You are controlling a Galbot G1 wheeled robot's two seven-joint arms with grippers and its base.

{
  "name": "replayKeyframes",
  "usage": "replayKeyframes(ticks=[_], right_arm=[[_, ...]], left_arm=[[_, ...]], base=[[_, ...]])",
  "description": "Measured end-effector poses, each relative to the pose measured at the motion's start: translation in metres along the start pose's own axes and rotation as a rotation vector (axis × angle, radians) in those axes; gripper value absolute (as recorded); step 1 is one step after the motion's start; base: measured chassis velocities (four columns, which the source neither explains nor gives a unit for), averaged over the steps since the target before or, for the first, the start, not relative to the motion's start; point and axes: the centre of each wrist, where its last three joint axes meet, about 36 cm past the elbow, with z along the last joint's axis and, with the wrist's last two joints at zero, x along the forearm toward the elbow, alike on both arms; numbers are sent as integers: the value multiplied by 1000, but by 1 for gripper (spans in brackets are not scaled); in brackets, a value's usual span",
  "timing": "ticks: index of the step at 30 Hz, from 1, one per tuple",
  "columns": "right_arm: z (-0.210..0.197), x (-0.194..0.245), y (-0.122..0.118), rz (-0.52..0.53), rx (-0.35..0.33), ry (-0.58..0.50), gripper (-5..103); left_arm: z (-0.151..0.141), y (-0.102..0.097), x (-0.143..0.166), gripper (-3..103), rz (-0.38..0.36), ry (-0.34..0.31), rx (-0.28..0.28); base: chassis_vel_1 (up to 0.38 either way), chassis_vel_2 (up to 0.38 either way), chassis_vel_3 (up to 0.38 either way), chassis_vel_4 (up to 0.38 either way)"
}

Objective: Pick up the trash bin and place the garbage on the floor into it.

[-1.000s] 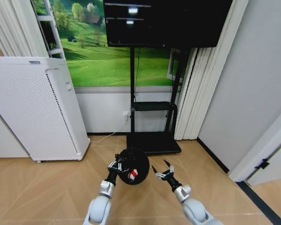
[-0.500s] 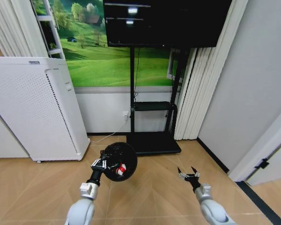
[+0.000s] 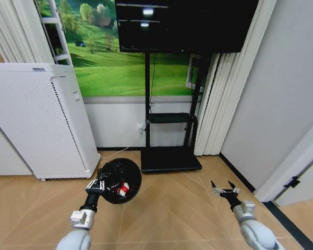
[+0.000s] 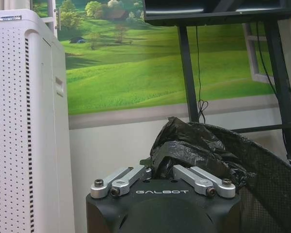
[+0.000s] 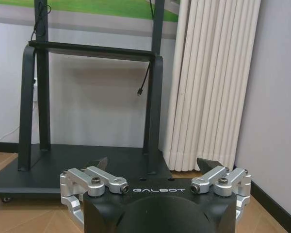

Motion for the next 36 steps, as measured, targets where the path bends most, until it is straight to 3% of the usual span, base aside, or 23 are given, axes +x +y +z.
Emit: replayKeyframes(ticks=[25, 36], right_arm=[[-1, 2, 2, -24, -6, -29, 100], [-1, 1, 2, -24, -5, -29, 100]], left_arm=[[-1, 3, 1, 7, -12, -5, 1], [0, 2, 1, 7, -14, -3, 6]], base=[[1, 1, -2, -2], [155, 147, -151, -146]])
